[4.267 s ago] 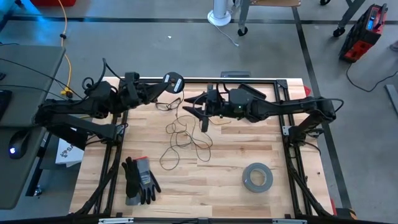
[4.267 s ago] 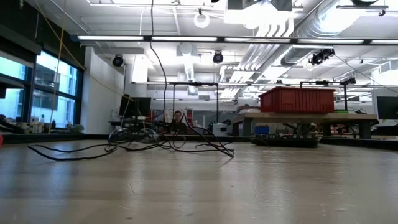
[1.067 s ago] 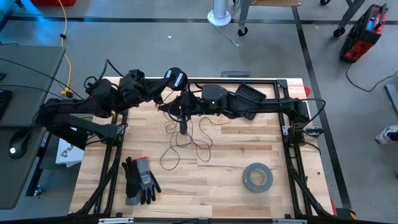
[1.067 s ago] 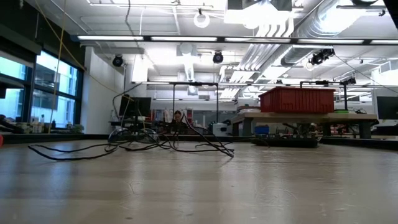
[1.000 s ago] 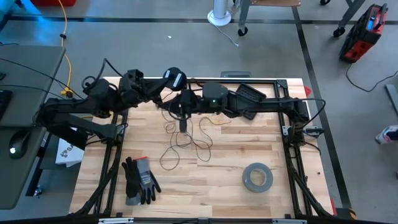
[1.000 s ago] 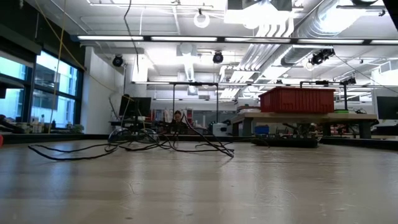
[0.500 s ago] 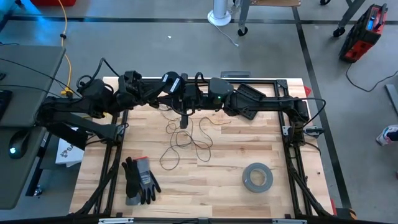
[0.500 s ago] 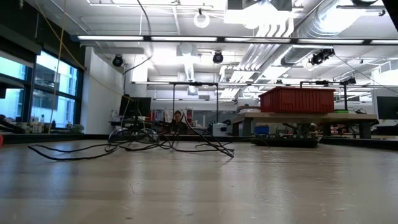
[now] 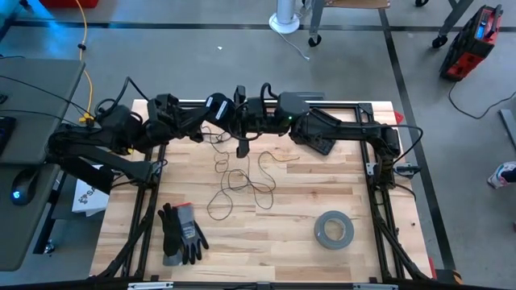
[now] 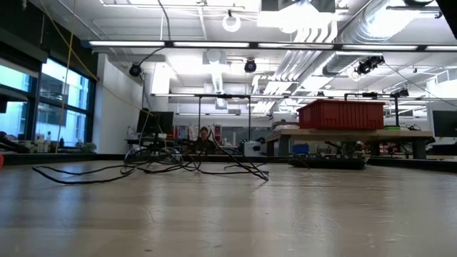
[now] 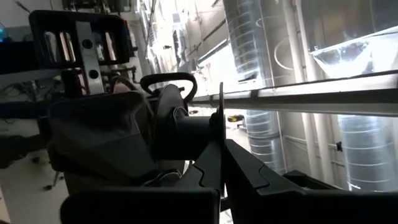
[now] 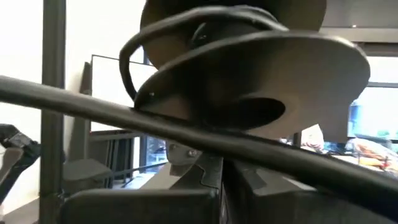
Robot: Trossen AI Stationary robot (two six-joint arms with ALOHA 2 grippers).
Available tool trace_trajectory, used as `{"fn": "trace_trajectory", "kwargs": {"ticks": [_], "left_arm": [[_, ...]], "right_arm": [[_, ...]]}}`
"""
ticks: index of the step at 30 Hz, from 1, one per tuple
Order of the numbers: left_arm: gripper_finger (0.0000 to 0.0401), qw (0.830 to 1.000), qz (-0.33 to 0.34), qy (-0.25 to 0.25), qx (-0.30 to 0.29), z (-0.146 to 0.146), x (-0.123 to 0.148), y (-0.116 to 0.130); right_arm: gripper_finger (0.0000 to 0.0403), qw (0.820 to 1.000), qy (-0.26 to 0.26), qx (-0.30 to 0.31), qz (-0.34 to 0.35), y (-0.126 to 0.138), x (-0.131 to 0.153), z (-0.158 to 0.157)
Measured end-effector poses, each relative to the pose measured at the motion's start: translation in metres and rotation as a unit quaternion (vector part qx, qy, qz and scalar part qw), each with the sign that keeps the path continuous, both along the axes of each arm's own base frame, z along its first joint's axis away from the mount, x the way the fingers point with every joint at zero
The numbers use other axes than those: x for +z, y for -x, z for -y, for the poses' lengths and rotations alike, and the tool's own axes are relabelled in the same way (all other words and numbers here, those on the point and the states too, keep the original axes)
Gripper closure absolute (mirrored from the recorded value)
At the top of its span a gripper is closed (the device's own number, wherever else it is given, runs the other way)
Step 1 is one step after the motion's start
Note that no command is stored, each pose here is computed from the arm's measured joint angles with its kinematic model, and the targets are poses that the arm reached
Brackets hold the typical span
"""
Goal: Coil cords
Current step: Coil the black wire on the black spool
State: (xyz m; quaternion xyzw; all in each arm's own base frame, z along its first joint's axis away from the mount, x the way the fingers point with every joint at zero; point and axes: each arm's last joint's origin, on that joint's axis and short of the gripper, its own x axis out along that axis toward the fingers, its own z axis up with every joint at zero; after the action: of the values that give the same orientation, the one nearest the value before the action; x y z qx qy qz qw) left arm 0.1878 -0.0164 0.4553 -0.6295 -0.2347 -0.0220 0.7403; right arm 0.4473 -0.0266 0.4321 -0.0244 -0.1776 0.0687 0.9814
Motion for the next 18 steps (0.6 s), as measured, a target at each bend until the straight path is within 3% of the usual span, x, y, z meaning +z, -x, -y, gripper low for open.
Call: {"fn": "trace_trajectory", "kwargs": {"ticks": [9,18], "left_arm": [[0.0401,1.0,0.005,0.023,-0.019,0.003,-0.001,-0.001],[0.0401,0.997,-0.01,0.06,-0.052,0.013,-0.005,0.0]], "right_arm": [[0.0403,1.0,-0.003,-0.023,0.002,0.0,0.0,0.004],[0.0403,0.998,-0.004,-0.061,0.013,0.005,0.003,0.037]]}}
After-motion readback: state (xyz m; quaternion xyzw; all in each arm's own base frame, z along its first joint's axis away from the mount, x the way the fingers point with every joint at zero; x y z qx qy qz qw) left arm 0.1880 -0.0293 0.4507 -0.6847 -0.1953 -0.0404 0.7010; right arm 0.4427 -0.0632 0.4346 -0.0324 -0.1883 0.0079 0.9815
